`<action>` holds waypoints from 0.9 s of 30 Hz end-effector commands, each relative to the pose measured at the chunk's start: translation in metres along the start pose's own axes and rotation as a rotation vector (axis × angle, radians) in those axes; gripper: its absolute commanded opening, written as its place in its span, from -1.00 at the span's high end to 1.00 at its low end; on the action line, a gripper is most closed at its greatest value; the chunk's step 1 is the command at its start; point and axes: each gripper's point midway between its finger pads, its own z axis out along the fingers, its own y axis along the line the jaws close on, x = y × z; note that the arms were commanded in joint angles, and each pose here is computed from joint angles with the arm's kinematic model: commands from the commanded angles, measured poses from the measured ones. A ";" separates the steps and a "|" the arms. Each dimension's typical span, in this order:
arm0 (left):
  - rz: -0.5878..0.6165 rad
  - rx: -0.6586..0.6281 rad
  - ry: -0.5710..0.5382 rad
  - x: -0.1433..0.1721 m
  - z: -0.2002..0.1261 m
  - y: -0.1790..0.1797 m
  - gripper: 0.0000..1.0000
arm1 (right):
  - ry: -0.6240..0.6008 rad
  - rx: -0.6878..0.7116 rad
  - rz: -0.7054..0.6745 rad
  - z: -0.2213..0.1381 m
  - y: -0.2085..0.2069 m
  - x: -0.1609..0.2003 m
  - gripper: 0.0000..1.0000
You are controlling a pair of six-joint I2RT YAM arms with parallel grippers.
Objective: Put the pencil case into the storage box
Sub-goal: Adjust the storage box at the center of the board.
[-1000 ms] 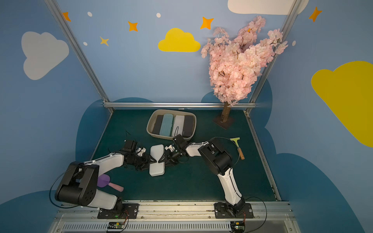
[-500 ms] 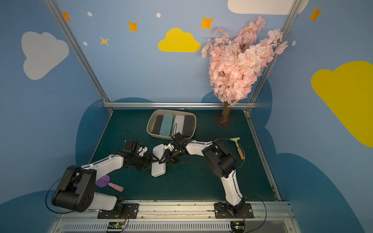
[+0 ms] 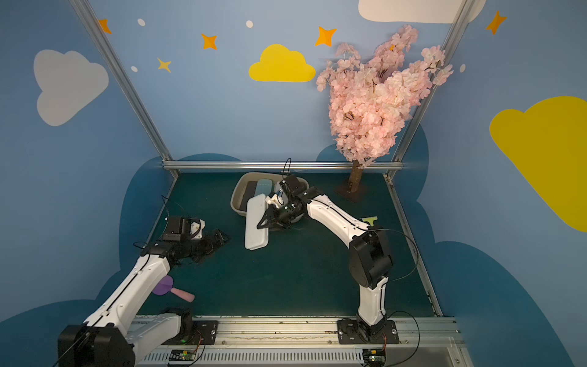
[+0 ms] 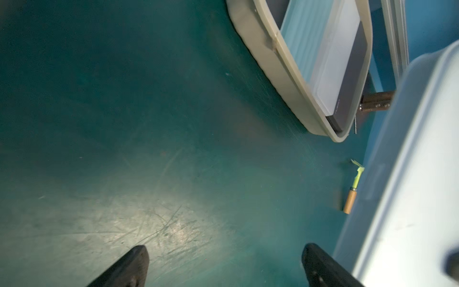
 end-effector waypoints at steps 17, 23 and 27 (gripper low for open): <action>-0.022 -0.145 -0.047 0.010 -0.018 0.030 -0.99 | -0.482 0.070 -0.056 0.068 -0.017 -0.199 0.81; -0.033 -0.139 -0.048 0.013 -0.015 0.033 -0.99 | -0.523 0.135 -0.021 0.069 -0.039 -0.209 0.81; -0.039 -0.142 -0.047 0.015 -0.012 0.037 -0.99 | -0.552 0.195 -0.015 0.069 -0.052 -0.213 0.82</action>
